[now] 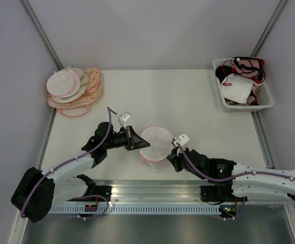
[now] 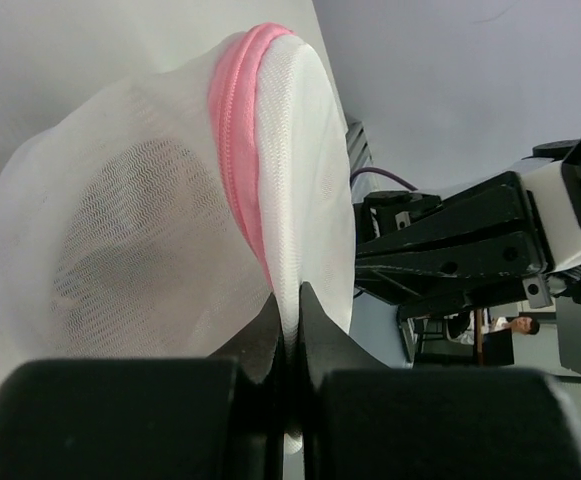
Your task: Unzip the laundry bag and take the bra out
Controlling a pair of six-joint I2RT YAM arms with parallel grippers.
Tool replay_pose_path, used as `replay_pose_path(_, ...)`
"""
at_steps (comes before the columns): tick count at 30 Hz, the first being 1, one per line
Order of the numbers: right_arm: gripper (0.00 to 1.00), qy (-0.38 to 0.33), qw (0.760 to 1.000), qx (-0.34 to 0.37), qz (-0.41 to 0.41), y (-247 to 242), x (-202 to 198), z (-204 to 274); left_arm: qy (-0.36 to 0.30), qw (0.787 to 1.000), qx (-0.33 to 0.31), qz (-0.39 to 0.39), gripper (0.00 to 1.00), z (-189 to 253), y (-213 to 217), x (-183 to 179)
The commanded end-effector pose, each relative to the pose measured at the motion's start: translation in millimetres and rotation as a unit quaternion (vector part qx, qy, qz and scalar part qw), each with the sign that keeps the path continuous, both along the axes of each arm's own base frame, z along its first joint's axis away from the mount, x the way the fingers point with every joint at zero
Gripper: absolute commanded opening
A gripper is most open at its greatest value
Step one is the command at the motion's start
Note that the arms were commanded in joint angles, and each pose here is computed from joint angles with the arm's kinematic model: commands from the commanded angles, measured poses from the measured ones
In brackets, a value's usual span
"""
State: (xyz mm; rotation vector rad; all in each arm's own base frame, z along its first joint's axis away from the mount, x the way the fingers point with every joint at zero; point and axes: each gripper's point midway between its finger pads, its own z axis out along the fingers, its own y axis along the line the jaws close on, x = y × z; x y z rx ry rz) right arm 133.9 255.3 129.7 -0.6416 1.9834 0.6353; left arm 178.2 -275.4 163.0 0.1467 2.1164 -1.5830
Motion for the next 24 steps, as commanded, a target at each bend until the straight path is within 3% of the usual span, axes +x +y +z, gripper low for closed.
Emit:
replay_pose_path(1, 0.00, -0.013, 1.000, 0.009, -0.026, -6.3, 7.3, 14.7, -0.041, 0.999, 0.007, -0.033, 0.02, 14.0, -4.7, 6.6)
replay_pose_path(4, 0.00, -0.010, 1.000, 0.006, -0.026, -8.1, 6.2, 16.0, -0.055, 0.997, 0.043, -0.024, 0.02, 9.2, -5.9, 27.1)
replay_pose_path(6, 0.00, -0.008, 1.000, 0.004, -0.027, -7.8, 6.2, 16.4, -0.063, 0.996, 0.062, -0.002, 0.12, 11.7, -7.5, 50.3)
replay_pose_path(7, 0.00, -0.005, 1.000, 0.006, -0.030, -7.5, 6.6, 16.8, -0.076, 0.995, 0.064, 0.004, 0.33, 14.7, -8.7, 59.6)
replay_pose_path(9, 0.00, -0.001, 0.999, 0.005, -0.034, -5.5, 7.3, 14.7, -0.076, 0.993, 0.077, 0.043, 0.57, 15.8, -6.7, 88.4)
replay_pose_path(10, 0.00, 0.003, 0.999, 0.006, -0.035, -4.4, 6.9, 13.8, -0.087, 0.992, 0.069, 0.055, 0.78, 22.4, -8.3, 99.0)
replay_pose_path(12, 0.01, 0.007, 0.999, 0.008, -0.042, -1.7, 8.7, 11.7, -0.083, 0.989, 0.079, 0.096, 0.97, 25.6, -4.4, 121.1)
replay_pose_path(15, 0.00, 0.017, 0.999, 0.018, -0.043, 5.3, 8.1, 10.0, -0.054, 0.984, 0.108, 0.133, 1.00, 19.6, 2.4, 134.6)
replay_pose_path(18, 0.00, 0.021, 0.998, 0.035, -0.040, 14.1, 8.2, 12.7, -0.012, 0.976, 0.133, 0.172, 1.00, 7.7, 20.5, 124.3)
replay_pose_path(22, 0.00, 0.029, 0.998, 0.062, -0.015, 32.9, 3.8, 15.3, 0.041, 0.974, 0.107, 0.194, 1.00, -4.7, 40.1, 78.5)
replay_pose_path(24, 0.00, 0.026, 0.996, 0.089, -0.003, 44.2, 3.2, 24.2, 0.033, 0.978, 0.073, 0.191, 1.00, 10.4, 42.8, 56.0)
